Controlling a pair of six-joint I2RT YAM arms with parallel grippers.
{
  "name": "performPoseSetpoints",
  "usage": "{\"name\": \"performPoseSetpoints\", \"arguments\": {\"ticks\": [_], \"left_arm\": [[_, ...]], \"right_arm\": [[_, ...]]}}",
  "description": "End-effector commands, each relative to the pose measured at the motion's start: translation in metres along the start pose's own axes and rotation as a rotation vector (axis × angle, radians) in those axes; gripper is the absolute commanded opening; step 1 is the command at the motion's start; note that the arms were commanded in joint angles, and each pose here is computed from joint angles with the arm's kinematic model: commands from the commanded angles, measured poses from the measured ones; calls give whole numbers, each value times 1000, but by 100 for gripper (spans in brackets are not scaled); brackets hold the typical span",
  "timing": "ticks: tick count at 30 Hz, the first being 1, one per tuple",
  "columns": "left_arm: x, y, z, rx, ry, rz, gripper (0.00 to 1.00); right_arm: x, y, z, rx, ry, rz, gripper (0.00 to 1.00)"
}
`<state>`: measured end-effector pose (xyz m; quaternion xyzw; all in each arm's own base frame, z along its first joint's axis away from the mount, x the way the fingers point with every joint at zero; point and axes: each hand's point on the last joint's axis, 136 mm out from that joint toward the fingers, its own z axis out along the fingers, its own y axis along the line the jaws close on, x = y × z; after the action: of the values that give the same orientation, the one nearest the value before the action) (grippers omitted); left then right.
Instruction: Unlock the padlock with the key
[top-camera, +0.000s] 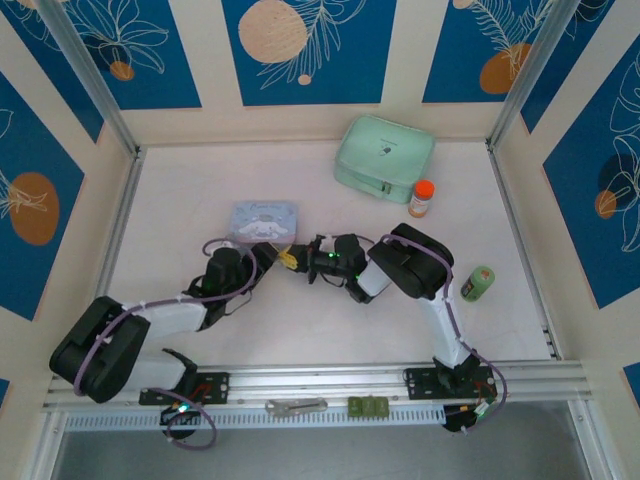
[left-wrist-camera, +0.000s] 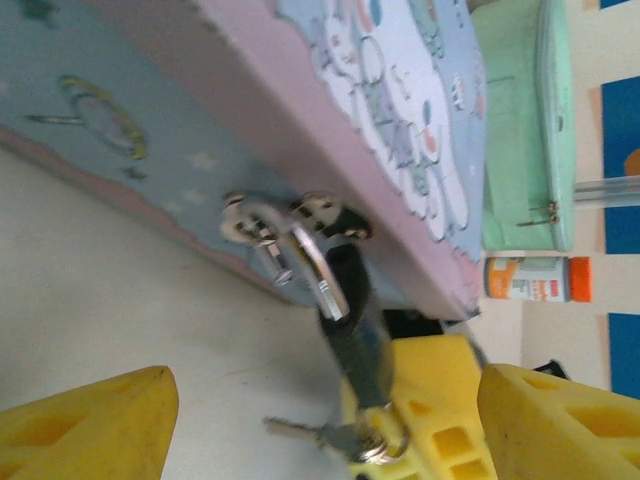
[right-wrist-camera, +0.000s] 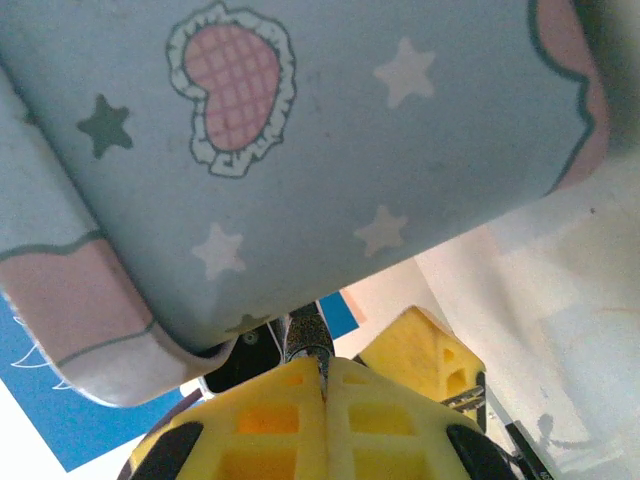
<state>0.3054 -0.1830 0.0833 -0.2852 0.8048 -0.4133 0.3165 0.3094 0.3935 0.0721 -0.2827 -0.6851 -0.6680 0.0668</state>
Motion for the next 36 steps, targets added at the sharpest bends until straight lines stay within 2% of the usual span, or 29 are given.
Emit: {"name": "performPoseSetpoints", "arguments": {"ticks": [1, 5, 11, 14, 21, 25, 30, 36], "left_arm": [[-6, -31, 1, 105, -17, -13, 80], [-11, -21, -7, 26, -39, 52, 84], [-27, 8, -36, -125, -102, 119, 88], [-33, 8, -44, -136, -120, 138, 88], [-42, 3, -44, -122, -142, 146, 88], [-48, -1, -44, -121, -156, 153, 88], [-58, -2, -46, -118, -187, 155, 88], [-66, 3, -51, -117, -218, 144, 88]], "right_arm": [[-5, -43, -7, 127, -56, 149, 0], [-7, -54, -22, 191, -85, 112, 0], [-25, -64, -55, 270, -159, 51, 0], [-27, -65, -60, 293, -159, 33, 15], [-27, -71, -66, 313, -168, 11, 41], [-24, -75, -80, 348, -191, -44, 47], [-13, -60, -93, 511, -171, -301, 47], [4, -19, -98, 873, -152, -839, 48]]}}
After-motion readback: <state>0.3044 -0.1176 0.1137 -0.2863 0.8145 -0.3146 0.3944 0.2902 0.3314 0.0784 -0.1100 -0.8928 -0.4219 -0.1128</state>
